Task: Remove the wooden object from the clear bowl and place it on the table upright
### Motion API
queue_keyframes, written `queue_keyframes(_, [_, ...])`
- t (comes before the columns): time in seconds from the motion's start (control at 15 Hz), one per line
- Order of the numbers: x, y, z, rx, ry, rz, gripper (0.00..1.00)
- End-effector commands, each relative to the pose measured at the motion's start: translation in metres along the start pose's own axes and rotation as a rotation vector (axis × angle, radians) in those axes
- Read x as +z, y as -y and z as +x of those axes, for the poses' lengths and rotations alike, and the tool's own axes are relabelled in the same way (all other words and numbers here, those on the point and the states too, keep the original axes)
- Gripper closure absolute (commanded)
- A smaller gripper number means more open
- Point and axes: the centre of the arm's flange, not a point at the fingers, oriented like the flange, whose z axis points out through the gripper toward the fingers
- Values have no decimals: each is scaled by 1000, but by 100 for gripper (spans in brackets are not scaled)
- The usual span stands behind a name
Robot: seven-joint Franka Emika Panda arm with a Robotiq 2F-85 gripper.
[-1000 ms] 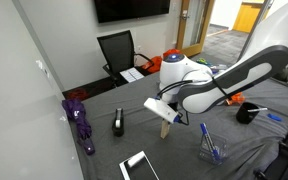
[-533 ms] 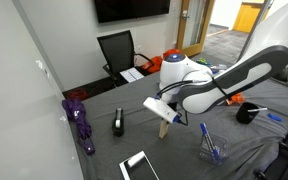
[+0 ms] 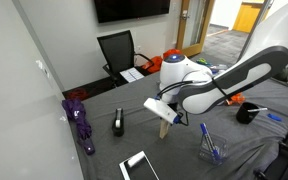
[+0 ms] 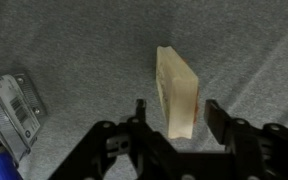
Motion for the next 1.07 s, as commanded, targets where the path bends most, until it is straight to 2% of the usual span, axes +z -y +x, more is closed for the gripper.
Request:
queue_keyframes(0.0, [-5, -6, 2, -18, 5, -22, 6])
queue_keyframes(0.13, [-10, -8, 3, -23, 11, -21, 0])
queue_keyframes(0.47, [-44, -15, 0, -65, 38, -58, 0])
queue_keyframes(0.8, [-93, -23, 0, -107, 51, -28, 0])
queue_keyframes(1.0, [-117, -30, 4, -152, 39, -38, 0])
